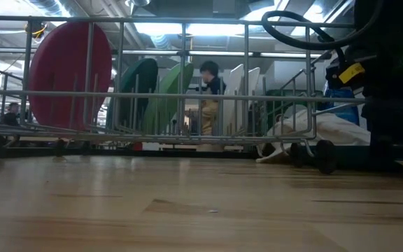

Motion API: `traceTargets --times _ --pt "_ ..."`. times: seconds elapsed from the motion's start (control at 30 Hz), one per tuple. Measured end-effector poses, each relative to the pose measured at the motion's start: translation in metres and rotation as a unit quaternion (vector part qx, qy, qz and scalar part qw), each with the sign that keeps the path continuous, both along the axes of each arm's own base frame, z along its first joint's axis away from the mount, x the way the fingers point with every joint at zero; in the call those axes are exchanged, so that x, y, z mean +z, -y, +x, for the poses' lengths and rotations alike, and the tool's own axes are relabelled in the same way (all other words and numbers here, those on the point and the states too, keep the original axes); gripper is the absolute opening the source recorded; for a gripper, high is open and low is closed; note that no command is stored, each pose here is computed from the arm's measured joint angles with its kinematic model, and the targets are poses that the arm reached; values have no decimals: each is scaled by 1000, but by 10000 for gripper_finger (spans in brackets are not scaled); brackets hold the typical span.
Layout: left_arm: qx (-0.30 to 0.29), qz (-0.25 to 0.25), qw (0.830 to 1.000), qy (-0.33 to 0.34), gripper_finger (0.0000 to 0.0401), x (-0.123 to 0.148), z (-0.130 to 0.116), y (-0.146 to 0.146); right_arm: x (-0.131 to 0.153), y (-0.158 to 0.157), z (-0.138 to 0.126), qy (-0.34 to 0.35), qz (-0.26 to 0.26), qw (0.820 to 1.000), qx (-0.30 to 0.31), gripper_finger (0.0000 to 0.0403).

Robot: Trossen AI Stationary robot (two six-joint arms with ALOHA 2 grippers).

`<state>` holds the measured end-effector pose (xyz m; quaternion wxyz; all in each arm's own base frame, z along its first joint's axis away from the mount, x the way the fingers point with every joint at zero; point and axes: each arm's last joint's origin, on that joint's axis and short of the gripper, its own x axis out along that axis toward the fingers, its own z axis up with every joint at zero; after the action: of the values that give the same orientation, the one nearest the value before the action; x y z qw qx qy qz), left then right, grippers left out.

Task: Sort dishes
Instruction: Put the green plate in the dish rack

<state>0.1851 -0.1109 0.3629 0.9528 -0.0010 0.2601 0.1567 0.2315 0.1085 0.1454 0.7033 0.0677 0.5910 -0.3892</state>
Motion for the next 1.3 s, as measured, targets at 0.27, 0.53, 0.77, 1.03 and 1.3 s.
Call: traceTargets --times 0.27,0.53,0.77,1.03,1.3 --pt "0 0 1000 0 184 0 0 0 0 0 0 -4 0 1000 11 21" --pt "0 0 1000 0 184 0 0 0 1 -1 1 -20 18 999 18 8" --pt "0 -1 1000 0 184 0 0 0 18 -7 9 -52 52 996 52 6" --pt "0 -1 1000 0 184 0 0 0 43 -12 13 -107 89 987 79 7" --pt "0 1 1000 0 184 0 0 0 56 -17 14 -150 145 972 112 5"
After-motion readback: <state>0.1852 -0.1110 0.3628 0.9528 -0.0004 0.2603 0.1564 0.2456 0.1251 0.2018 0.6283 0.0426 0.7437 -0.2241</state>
